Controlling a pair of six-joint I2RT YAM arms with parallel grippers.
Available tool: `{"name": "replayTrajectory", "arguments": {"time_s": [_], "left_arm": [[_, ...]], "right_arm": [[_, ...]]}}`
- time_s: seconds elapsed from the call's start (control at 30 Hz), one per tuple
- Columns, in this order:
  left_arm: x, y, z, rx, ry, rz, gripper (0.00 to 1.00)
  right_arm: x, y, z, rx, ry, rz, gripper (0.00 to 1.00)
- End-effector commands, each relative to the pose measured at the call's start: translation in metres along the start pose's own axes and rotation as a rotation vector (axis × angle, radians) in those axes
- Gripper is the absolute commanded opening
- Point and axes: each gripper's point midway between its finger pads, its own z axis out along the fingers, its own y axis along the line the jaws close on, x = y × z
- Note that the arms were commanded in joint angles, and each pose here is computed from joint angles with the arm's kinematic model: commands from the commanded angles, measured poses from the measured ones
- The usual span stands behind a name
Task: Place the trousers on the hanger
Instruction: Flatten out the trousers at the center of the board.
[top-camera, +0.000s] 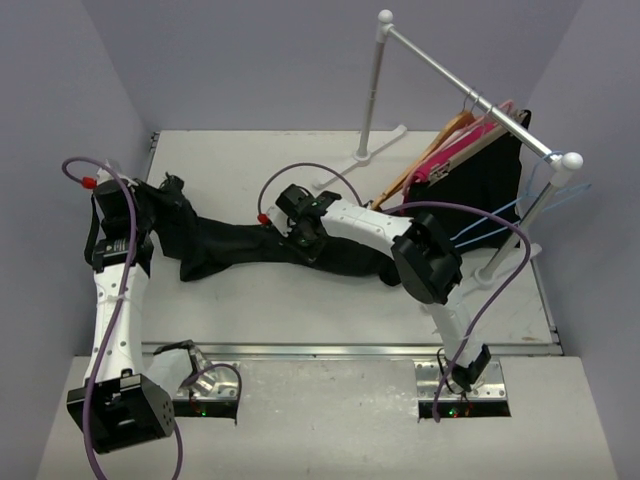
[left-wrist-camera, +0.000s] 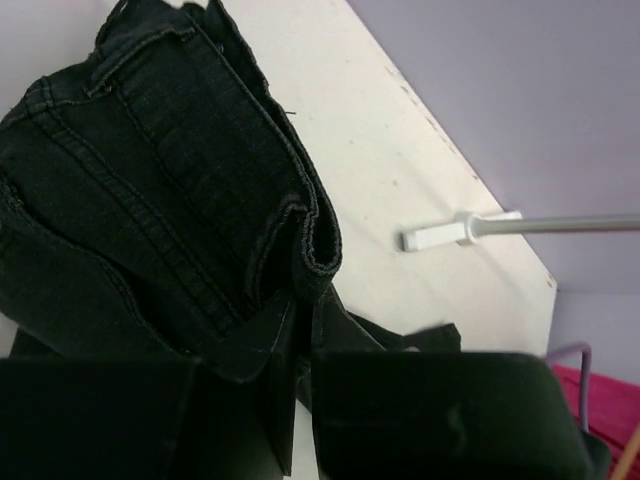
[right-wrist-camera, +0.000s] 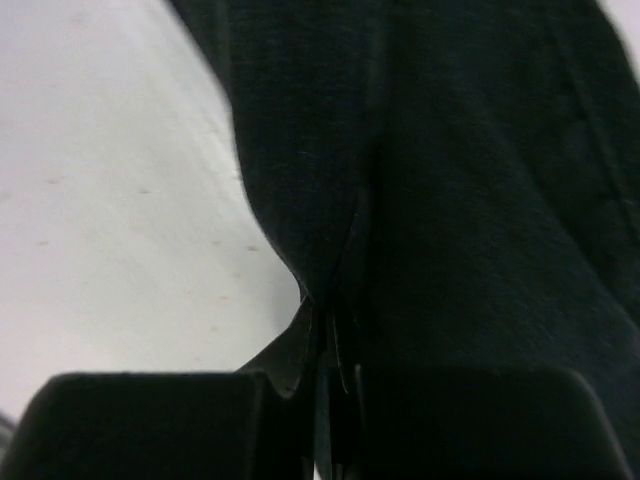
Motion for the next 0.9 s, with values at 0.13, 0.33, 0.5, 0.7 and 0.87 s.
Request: {"name": "replayTrajectory", "arguments": {"time_s": [0.13,0.33,0.5,0.7,0.87], "left_arm": [[-0.049,-0.149,-0.038,0.727,-0.087,0.103,0.00],[-0.039,-0.208,-0.083,1.207,0.126,0.175,0.00],[-0.054,-0.217,-0.087,1.232,0.058,0.285,0.00],[-0.109,-0.114,-0.004,0.402,-0.162,0.058,0.00],[-0.141,-0.012,-0.025,-0.051,-0.375,-0.151,0.00]], "right_arm": [[-0.028,-0.077,-0.111,0.359,-0.228,0.118,0.00],[-0.003,-0.077,-0.160,0.405,-0.208,0.151,0.00],[0.026,-0.096,-0.171,0.449,-0.145,0.238,0.00],[0.050,-0.102,-0.151,0.427,-0.040,0.302,0.00],[0.053,-0.097,-0.127,0.383,0.014,0.298,0.00]]}}
